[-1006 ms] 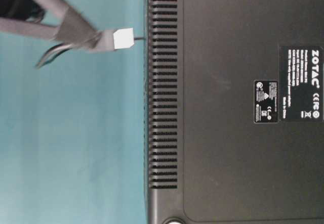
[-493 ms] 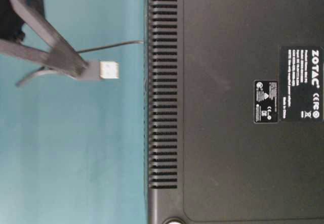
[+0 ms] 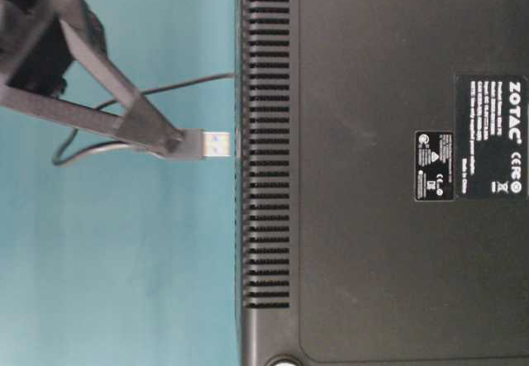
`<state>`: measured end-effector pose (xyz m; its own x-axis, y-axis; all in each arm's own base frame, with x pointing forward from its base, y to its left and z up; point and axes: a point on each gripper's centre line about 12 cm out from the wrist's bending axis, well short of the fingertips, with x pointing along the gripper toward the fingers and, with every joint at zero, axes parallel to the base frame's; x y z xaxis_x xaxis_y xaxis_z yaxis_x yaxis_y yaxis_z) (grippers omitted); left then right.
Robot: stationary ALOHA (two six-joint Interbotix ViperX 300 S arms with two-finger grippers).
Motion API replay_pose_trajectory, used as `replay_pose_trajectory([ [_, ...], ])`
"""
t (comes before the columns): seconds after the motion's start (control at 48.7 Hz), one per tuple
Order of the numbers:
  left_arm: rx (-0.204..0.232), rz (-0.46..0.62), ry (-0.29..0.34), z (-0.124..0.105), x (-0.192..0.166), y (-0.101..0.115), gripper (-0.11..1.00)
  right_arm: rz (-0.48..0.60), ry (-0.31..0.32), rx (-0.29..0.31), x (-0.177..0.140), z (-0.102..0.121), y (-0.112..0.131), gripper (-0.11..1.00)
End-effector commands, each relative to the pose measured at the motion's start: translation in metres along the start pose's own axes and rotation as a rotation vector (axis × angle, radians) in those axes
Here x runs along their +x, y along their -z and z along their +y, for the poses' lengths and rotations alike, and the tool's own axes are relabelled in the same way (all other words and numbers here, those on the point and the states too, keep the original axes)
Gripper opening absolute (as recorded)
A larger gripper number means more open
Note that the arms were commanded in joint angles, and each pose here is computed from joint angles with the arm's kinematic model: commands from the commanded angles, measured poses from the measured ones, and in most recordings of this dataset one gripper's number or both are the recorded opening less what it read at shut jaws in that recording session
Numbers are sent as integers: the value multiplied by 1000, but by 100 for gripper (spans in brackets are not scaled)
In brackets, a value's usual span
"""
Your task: Insert the USB into the PC box with both arms.
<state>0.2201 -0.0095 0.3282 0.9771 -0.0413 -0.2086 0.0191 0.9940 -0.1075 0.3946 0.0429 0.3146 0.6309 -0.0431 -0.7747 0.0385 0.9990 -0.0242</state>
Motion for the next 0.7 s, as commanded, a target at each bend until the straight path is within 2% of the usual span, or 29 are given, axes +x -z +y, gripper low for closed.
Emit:
replay_pose_trajectory([
  [0.0, -1, -18, 4, -1, 0, -5, 0, -34, -3, -7, -9, 0, -8, 10],
  [0.677, -1, -23, 4, 0, -5, -1, 0, 42, 27, -16, -5, -5, -1, 10],
])
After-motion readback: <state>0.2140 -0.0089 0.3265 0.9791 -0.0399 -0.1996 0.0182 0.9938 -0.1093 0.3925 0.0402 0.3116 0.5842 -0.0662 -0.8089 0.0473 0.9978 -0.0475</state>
